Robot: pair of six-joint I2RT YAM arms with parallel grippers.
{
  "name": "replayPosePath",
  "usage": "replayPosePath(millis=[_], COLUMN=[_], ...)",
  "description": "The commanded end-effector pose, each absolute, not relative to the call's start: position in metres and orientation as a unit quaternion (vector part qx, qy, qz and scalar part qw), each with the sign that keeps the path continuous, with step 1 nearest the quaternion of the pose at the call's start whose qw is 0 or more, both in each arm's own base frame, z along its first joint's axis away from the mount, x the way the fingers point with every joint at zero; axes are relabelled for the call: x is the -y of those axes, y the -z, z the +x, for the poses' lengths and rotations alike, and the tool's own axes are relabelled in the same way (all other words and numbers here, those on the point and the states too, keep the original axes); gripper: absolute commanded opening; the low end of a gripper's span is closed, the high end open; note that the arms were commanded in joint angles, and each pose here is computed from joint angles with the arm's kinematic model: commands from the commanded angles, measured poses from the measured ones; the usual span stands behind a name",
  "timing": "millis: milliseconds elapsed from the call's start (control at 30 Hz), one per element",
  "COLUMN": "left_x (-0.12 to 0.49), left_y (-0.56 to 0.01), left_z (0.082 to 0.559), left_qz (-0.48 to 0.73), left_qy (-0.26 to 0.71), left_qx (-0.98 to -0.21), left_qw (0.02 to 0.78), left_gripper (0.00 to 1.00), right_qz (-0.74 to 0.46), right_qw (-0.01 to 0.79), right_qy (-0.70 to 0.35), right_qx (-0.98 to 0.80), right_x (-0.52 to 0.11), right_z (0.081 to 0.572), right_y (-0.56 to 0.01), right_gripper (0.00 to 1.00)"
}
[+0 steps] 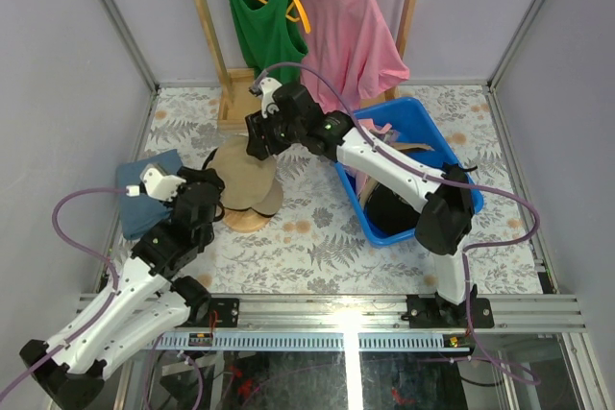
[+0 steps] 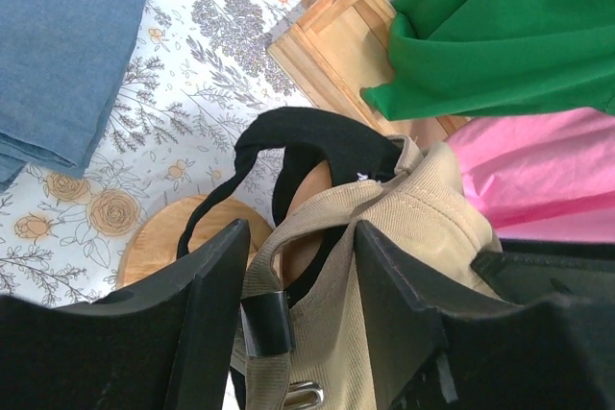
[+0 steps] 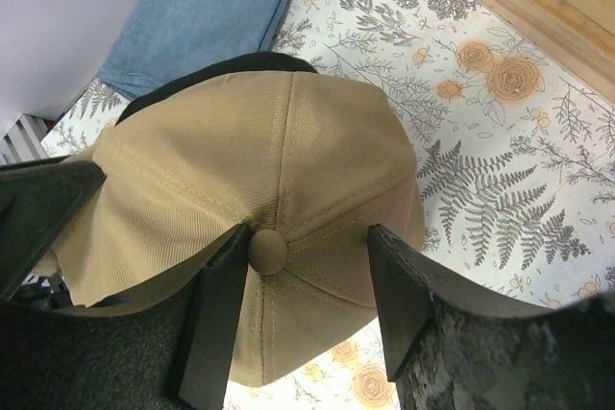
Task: Stack the hats
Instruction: Stack the hat on the hat.
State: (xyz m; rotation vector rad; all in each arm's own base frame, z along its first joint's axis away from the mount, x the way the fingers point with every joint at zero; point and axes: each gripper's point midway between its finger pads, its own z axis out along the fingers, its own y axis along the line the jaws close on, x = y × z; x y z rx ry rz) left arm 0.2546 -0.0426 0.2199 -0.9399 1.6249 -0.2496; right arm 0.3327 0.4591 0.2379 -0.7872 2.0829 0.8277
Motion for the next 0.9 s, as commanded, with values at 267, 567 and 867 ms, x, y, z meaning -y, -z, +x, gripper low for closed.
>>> replayPosePath(millis=[267, 567, 867], left_x=[0.033, 0.035, 0.031], left_y=[-0.166, -0.162, -0.201], left_z=[0.264, 0.263, 0.249], left_qz=[-0.377, -0.367, -0.387], left_qy=[0.069, 0.080, 0.133], left_qx=[-0.758, -0.765, -0.727], left_qw=[0.528, 0.524, 0.551], left_gripper=[0.41, 0.30, 0.31], right_qz=[-0.303, -0.305, -0.310], right_qw=[0.412, 0.407, 0.405], right_qy=[-0.320, -0.327, -0.330], right_qx=[-0.798, -0.796, -0.795], right_x=[-0.441, -0.446, -0.452], right_z=[0.323, 0.312, 0.305], right_y=[-0.273, -0.272, -0.271], right_gripper=[0.59, 0.59, 0.59])
